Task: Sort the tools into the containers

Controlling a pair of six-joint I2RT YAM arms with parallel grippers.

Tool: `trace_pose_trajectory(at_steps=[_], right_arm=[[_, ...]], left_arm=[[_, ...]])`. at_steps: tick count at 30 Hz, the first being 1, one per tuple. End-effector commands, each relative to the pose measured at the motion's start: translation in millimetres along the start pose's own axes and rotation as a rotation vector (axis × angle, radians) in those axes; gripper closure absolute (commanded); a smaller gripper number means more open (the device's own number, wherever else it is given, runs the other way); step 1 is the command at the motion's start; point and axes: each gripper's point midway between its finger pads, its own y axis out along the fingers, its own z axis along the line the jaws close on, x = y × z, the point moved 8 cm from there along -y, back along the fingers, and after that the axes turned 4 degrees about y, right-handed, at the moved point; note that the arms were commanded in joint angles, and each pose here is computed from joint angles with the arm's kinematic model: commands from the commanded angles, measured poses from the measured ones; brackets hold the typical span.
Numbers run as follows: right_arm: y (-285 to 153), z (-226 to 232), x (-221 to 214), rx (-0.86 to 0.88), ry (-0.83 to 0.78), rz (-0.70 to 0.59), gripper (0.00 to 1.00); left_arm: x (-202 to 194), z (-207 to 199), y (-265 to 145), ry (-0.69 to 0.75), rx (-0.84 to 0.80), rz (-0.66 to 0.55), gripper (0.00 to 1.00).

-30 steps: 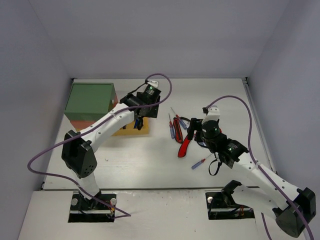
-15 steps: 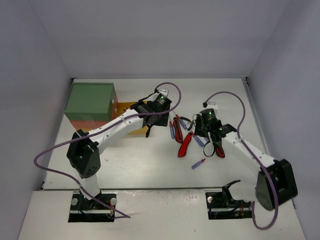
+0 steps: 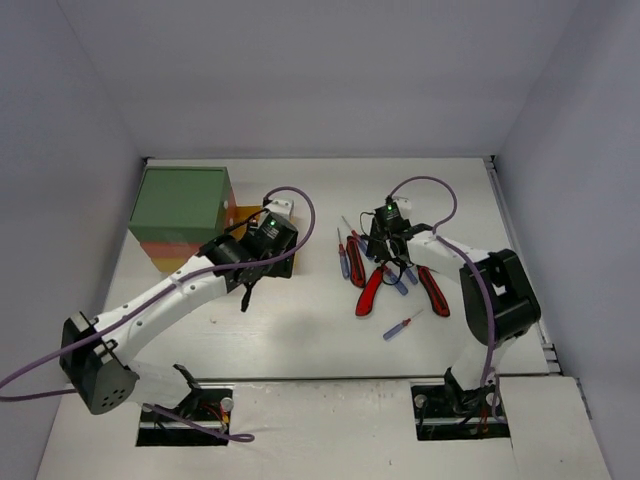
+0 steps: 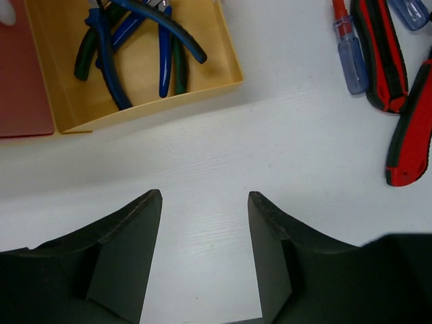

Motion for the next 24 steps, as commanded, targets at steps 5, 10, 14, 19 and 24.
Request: trace_pose_trajectory(at_steps=[5, 10, 14, 19, 24], right_arm=[[15, 6, 11, -0.031, 0.072, -0.030, 0.60], [14, 2, 9, -0.048, 0.074, -0.033, 0.73], [10, -2, 11, -0.060, 0.065, -0.055, 0.88], [-6, -2, 20, -0.046, 0.074, -0.105, 1.00], [-31, -1, 34, -0.012, 0.092, -0.179, 1.00]], left_arm=[[0, 23, -25, -0.005, 0.022, -0.081, 0.50], [2, 28, -29, -0.001, 0.025, -0.094, 0.49], [5, 27, -27, 0.010, 0.024, -0.091, 0.49], [12, 25, -26, 0.021, 0.020, -0.094, 0.50], [23, 27, -28, 0.033, 0.032, -0.115, 0.50]])
